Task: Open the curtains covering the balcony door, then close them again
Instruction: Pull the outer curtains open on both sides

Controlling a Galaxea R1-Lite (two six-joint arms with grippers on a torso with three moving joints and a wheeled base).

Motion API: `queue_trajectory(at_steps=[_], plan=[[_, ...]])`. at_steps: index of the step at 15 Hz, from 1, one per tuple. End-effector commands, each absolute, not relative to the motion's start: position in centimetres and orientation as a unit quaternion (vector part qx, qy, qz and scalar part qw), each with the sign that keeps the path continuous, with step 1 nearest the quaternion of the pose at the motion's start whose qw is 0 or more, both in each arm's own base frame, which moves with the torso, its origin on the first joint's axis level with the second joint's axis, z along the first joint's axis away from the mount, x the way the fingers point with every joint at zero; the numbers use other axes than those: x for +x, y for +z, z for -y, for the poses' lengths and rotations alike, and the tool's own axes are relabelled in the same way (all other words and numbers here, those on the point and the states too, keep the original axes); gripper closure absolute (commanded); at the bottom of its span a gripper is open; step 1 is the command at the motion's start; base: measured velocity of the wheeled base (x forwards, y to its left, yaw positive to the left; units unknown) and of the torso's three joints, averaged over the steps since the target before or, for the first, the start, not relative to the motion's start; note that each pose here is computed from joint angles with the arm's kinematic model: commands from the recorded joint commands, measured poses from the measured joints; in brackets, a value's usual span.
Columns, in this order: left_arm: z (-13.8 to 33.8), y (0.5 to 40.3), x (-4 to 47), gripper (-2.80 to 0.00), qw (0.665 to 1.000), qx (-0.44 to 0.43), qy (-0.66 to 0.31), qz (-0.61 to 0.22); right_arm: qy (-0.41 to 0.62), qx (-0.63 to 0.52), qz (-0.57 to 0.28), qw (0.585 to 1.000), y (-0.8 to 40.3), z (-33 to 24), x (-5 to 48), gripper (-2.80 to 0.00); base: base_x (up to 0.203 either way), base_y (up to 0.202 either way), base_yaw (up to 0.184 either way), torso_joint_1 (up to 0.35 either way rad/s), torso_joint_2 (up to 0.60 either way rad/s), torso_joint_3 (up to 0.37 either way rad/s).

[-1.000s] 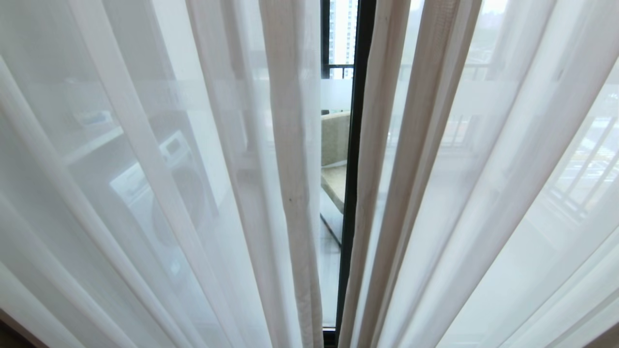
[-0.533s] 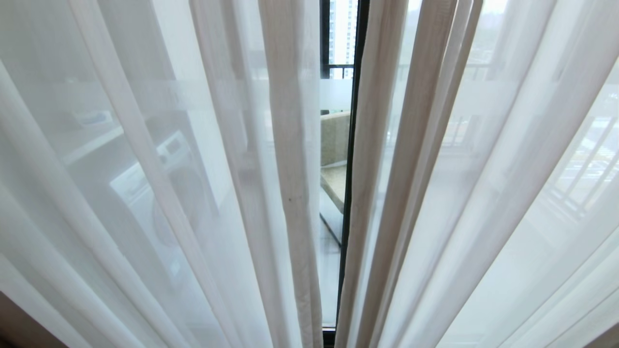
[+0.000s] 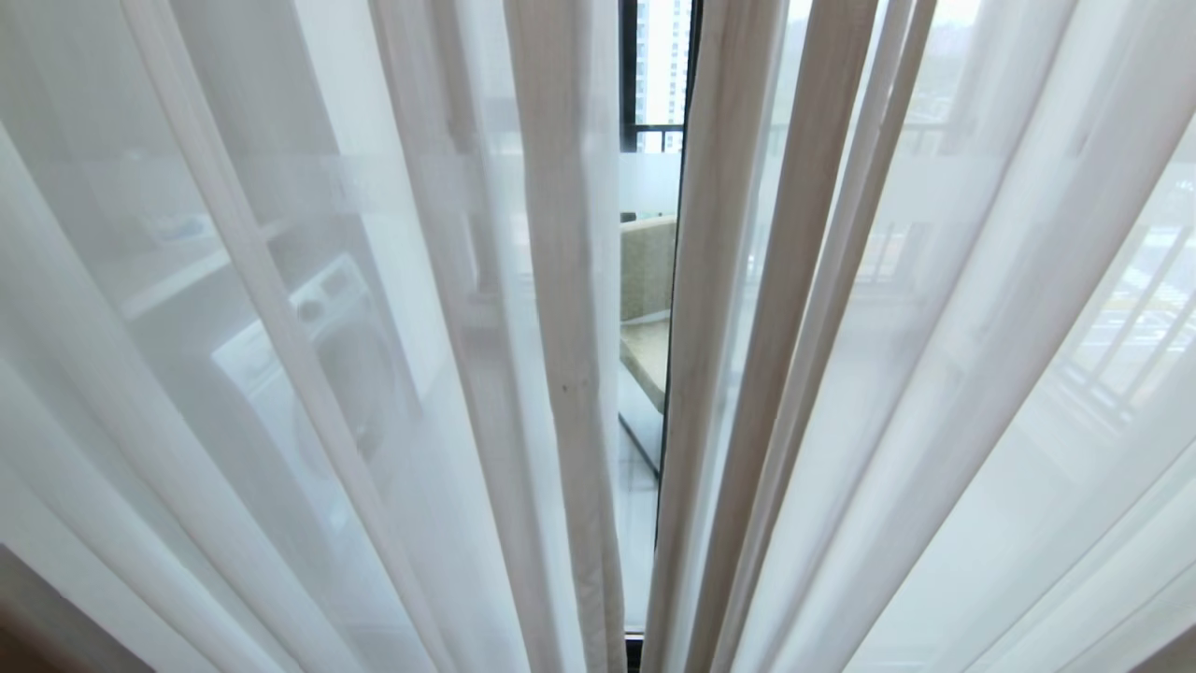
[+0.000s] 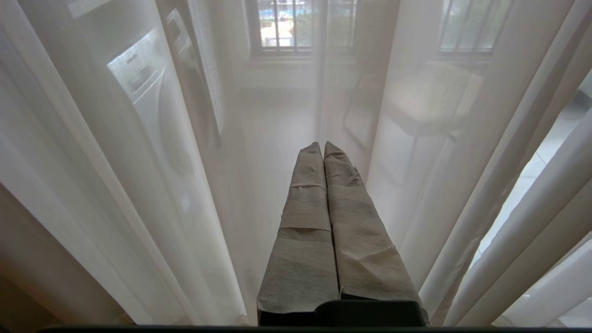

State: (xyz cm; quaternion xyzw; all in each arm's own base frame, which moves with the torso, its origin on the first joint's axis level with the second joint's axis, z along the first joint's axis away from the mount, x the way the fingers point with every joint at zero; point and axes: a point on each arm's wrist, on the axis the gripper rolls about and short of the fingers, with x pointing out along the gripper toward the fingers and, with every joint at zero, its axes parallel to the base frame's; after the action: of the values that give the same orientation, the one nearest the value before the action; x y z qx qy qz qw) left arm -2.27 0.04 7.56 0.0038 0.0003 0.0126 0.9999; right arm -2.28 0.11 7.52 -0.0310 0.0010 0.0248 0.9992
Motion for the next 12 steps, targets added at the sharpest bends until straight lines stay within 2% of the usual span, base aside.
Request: queue_trajectory(at_steps=[1, 12], plan=[[-0.05, 7.57, -2.27, 0.00, 1.000, 0.003, 0.013, 0.000, 0.025, -0.031, -0.001, 0.999, 7.52, -0.11, -2.28, 0.00, 0.000, 0.000, 0.000, 0.000, 0.00, 0.000], [-0.03, 8.07, -2.40, 0.00, 1.000, -0.019, 0.010, 0.011, 0.025, -0.031, -0.001, 0.999, 7.52, -0.11, -2.28, 0.00, 0.000, 0.000, 0.000, 0.000, 0.00, 0.000]])
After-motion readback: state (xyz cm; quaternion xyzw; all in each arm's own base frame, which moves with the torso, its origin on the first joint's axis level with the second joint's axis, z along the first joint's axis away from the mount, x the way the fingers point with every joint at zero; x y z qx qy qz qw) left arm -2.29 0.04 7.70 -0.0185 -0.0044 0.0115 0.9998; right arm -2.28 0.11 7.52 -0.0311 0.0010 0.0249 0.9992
